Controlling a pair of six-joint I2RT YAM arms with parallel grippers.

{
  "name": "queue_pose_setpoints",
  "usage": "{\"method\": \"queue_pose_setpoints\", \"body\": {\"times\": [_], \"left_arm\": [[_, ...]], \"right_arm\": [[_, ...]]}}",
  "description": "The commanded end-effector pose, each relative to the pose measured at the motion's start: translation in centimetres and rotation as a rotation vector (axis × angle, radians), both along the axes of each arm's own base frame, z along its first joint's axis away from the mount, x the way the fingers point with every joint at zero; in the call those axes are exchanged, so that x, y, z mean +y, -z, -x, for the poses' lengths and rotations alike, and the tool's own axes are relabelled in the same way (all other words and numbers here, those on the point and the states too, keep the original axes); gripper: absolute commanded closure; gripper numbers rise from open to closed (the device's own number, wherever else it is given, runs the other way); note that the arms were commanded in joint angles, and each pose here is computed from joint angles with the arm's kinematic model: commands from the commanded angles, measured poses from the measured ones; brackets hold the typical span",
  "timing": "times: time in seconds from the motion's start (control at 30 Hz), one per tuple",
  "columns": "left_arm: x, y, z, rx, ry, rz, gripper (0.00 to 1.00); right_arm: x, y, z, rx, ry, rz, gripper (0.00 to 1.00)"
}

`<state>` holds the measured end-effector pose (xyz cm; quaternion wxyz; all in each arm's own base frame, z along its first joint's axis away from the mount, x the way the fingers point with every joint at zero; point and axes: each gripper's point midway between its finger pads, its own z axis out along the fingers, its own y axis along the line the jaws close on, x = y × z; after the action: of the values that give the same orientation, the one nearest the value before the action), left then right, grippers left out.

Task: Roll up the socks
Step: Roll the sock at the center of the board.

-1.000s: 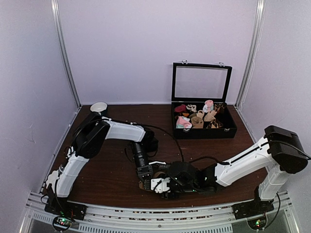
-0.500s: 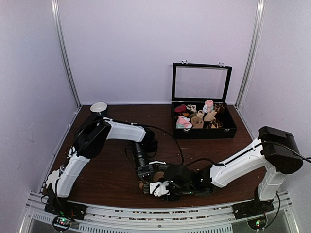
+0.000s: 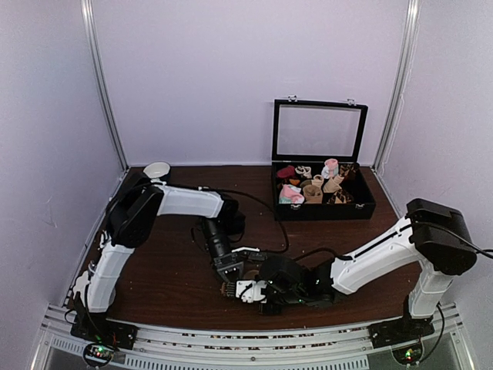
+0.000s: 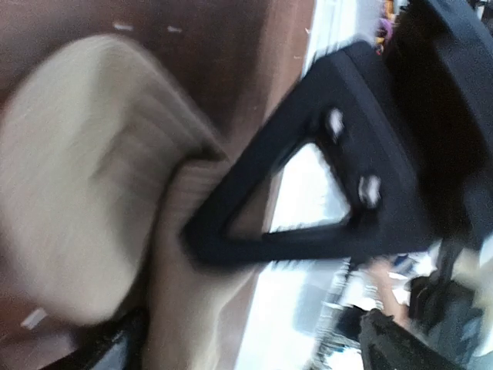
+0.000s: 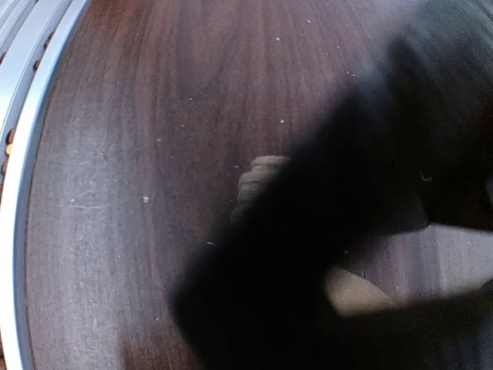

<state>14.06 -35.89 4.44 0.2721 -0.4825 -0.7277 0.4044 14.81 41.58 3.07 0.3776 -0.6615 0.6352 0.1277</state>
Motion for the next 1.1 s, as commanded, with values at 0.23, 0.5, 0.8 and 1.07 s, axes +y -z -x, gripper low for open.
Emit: {"method": "queue_pose_setpoints", "body": {"times": [0.23,0.5,0.8,1.07], "left_arm": [[5.3,-2.1,-15.4,-0.931,-0.225,0.019,0.02],[5.8,-7.7,-17.1,-1.219,-0.316,0.171,0.02],[9.2,-7.4,-21.8,-1.246,-0.493,0.077,0.21],[2.3,-6.5,-19.7,-1.073,-0.431,0.265,0.24]], "right_arm": [[-4.7,3.4,-0.9,0.507,0.119,-0.045,1.0],[-6.0,4.7,-3.7,0.73,0.191,-0.077,1.0],[-6.3,5.4,-3.7,0.792,0.141,-0.036,1.0],[-6.7,5.7,-3.3,0.772,0.109,-0.019,1.0]]}}
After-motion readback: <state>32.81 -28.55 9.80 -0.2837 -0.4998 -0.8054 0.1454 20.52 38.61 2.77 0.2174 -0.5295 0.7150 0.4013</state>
